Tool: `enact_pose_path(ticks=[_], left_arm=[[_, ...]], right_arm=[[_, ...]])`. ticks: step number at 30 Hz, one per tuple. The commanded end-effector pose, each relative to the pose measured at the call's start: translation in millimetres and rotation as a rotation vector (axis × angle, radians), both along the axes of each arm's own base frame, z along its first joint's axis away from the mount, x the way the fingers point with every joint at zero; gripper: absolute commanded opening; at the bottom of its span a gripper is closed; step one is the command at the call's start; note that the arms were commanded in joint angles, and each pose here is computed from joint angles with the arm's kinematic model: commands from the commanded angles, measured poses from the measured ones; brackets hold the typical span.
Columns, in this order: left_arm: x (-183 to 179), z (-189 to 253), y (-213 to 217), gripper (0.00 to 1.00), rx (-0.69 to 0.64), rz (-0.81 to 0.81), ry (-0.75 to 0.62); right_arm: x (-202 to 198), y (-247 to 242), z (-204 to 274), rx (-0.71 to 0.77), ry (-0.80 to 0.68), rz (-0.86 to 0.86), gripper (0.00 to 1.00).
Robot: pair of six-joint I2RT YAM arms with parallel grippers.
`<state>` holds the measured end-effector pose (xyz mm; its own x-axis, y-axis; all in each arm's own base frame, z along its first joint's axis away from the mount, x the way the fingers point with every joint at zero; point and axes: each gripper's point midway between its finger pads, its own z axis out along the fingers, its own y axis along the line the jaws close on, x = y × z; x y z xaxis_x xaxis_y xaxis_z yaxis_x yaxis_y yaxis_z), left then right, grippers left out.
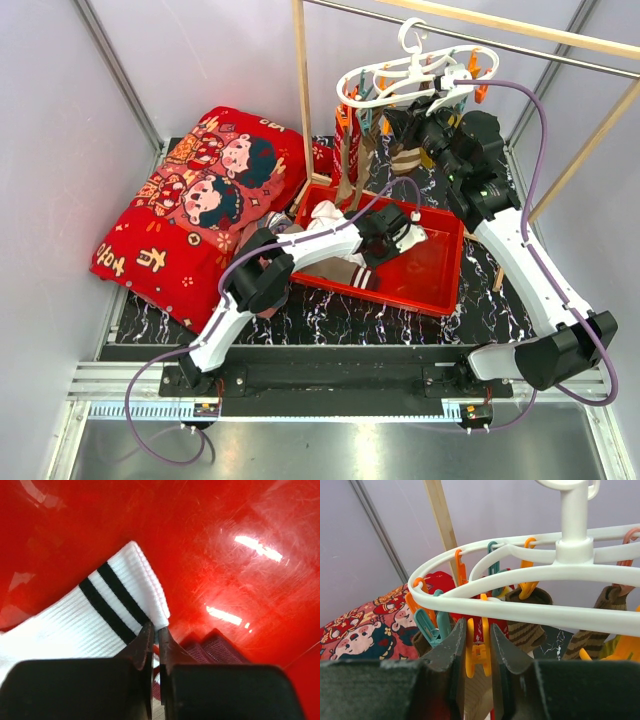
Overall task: Clip the socks to the hanger
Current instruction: Pick up the sock from the bin.
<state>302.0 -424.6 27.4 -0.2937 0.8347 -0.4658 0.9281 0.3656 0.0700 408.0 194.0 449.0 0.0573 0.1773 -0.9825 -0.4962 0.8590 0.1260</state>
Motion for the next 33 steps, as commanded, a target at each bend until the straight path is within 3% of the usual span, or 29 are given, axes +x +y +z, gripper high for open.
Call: enact_pose_path(ticks=[1,5,6,8,10,26,33], left_arm=[[1.3,13.3,-10.0,0.0,-0.06,0.025,0.007],[0.6,54.7,-14.8,0.0,-0.2,0.06,-0.019],[5.4,91.7,-21.4,0.0,-0.302,0.065,-0.068],[4.0,101.6,-11.8,0.0,-0.357,0.11,-0.068],[11.1,148.8,-9.3,0.0,-0.49,0.142,-0.143],[15.9,308.8,35.6,0.0,-0.974,0.365,-0.162],[16.2,346.2,37.4,0.0,-1.113,0.402,-0.167]], right_arm=[[-14.9,8.4,-3.1,-0.016,0.011,0.049,0.09],[-16.0,7.4,-1.5,-0.017,0.007,0.044,0.09],[-16.1,7.3,-0.8,-0.017,0.005,0.044,0.09],[-16.6,5.9,1.2,-0.017,0.0,0.041,0.08],[-16.6,5.9,1.6,-0.016,-0.001,0.041,0.08],[-21.0,3.6,12.2,-0.001,0.003,0.037,0.07],[-22.6,3.8,13.2,0.016,0.012,0.039,0.07]])
